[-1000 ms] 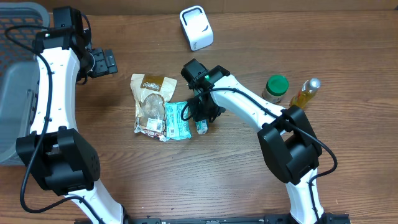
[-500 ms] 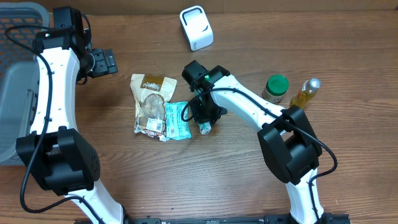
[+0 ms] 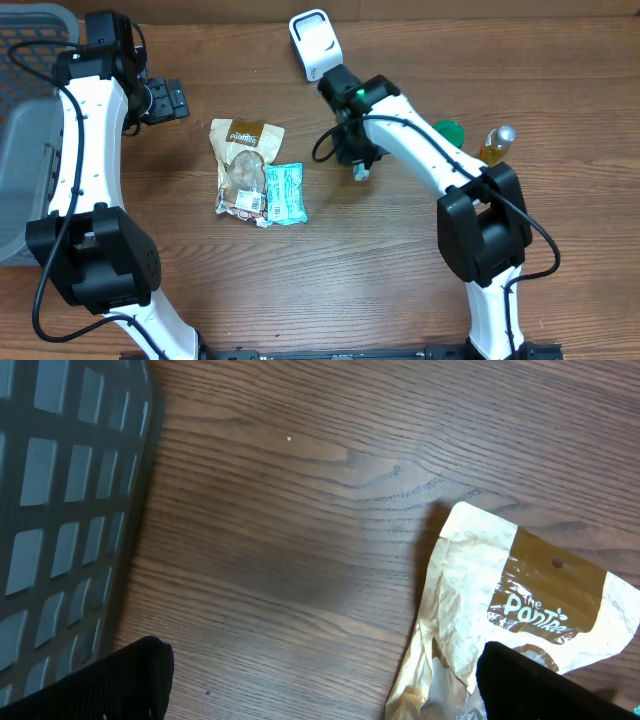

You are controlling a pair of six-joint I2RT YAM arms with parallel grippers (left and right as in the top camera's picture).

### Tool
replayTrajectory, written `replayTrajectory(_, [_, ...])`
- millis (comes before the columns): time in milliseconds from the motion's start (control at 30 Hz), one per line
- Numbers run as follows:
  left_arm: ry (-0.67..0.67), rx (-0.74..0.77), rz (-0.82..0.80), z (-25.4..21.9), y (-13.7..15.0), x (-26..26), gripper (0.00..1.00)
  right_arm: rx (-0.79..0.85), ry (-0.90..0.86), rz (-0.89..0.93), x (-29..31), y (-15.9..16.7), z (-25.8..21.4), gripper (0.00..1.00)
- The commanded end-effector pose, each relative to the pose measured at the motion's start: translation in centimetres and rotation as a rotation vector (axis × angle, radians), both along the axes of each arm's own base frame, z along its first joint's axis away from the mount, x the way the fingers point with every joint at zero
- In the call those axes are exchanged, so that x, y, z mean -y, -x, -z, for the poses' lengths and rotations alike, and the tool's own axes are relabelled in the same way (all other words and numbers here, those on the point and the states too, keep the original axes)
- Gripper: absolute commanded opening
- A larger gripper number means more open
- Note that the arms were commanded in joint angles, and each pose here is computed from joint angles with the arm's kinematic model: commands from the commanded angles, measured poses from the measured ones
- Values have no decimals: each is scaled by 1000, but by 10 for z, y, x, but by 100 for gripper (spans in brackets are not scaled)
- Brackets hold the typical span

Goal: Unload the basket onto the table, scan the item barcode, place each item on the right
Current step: 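Lift the green tube and carry it toward the white scanner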

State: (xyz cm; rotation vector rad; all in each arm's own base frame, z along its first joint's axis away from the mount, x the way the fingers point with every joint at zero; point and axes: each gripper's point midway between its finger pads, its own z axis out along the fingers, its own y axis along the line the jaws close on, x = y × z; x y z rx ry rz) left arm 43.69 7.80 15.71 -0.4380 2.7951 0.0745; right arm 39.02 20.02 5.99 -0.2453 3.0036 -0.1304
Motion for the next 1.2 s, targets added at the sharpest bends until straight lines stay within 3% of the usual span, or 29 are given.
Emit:
replayTrajectory(0, [-17,18,22,-8,-2,1,100,46,14,14,7,-10,-12,16])
replayTrajectory(567, [-17,18,22,-8,-2,1,100,47,13,21,10,-10,3,19])
replayTrajectory(700, [-17,18,22,-8,-2,1,100,52,10,21,9,-11,4,27])
replayTrajectory(733, [-17,18,22,-8,-2,1,99,53,10,21,9,-11,4,34])
replayTrajectory(933, [-17,18,22,-8,-2,1,99,58,7,21,8,-13,3,57])
replayTrajectory(1167, [-17,18,22,-8,-2,1,99,111,-2,70,11,-26,1,56])
